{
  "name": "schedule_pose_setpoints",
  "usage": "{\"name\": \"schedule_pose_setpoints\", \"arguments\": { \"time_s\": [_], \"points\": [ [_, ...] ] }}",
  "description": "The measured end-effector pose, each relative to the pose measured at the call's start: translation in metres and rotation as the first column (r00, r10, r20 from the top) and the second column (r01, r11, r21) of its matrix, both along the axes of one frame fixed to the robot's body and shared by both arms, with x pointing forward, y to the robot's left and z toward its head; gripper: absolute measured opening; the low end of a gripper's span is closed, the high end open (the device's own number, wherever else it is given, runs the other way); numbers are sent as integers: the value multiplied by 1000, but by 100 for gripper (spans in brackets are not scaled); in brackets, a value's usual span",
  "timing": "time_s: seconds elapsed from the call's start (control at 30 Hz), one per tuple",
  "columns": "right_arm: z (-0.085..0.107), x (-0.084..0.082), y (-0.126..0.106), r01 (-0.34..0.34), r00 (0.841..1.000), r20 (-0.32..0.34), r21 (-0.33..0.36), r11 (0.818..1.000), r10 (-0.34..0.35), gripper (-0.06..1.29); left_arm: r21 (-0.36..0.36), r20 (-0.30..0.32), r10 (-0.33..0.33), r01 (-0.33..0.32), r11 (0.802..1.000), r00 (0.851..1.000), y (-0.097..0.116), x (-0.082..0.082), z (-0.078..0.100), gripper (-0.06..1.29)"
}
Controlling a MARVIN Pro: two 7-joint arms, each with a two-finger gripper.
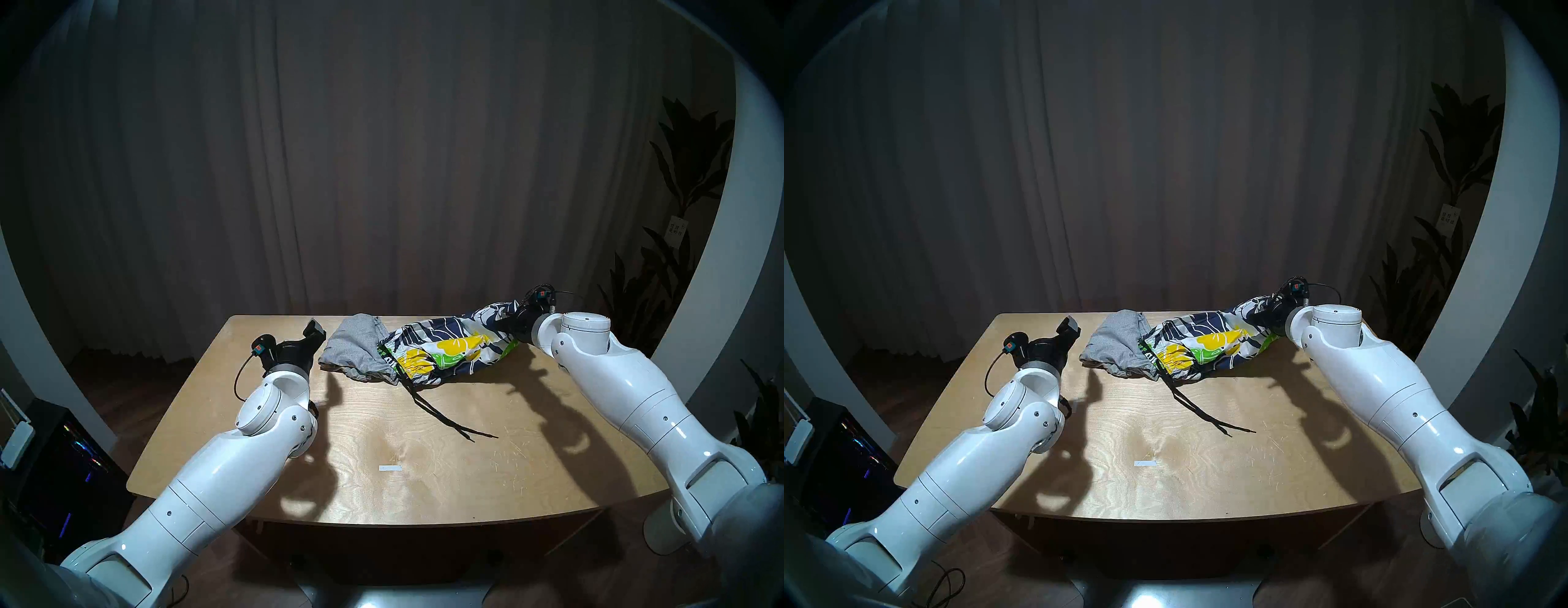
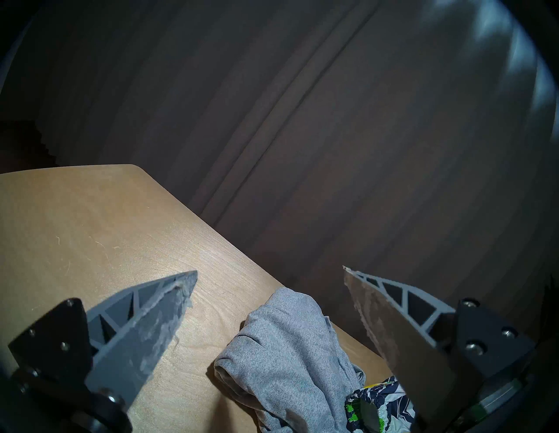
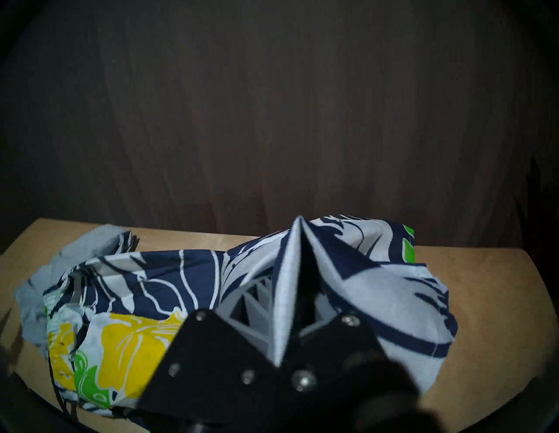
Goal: Fold pants twice and stack them
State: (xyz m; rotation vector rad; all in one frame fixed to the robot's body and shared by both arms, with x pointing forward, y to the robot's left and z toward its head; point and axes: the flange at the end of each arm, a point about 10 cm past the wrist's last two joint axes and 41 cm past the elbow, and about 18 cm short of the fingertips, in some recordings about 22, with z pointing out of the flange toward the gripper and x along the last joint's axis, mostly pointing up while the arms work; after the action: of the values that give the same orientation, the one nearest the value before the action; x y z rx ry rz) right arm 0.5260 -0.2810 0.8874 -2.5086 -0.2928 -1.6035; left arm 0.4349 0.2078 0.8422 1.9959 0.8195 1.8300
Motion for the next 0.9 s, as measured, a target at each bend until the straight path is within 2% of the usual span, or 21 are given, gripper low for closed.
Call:
{"name": "schedule_pose_setpoints", "arguments": {
  "time_s": [0.13,0.27,0.47,0.63,0.7,0.8,0.87,0.9],
  "points": [
    [7,0,7,-80,997,7,-52,995,81,-3,-3,0,4,-4,1000,1000,0,0,0,122],
    [20,2,14,-154,987,23,-95,983,157,-3,-6,1,8,-8,1000,1000,1,-1,-1,122],
    [35,4,24,-261,963,25,-179,949,269,-3,-11,4,20,-20,1000,1000,4,-2,-1,122],
    [41,3,38,-362,928,-2,-252,898,374,-3,-16,2,38,-38,999,999,8,-6,-4,122],
    [42,2,46,-410,907,-20,-283,867,422,-3,-18,-3,50,-50,999,999,10,-9,-7,122],
    [42,2,55,-458,882,-41,-314,831,470,-3,-20,-9,64,-64,998,998,13,-13,-9,122],
    [41,1,64,-504,854,-65,-342,793,515,-3,-23,-14,79,-79,997,997,15,-16,-11,122],
    [40,1,67,-518,846,-73,-349,781,528,-3,-24,-16,83,-84,996,996,16,-17,-12,122]
  ]
}}
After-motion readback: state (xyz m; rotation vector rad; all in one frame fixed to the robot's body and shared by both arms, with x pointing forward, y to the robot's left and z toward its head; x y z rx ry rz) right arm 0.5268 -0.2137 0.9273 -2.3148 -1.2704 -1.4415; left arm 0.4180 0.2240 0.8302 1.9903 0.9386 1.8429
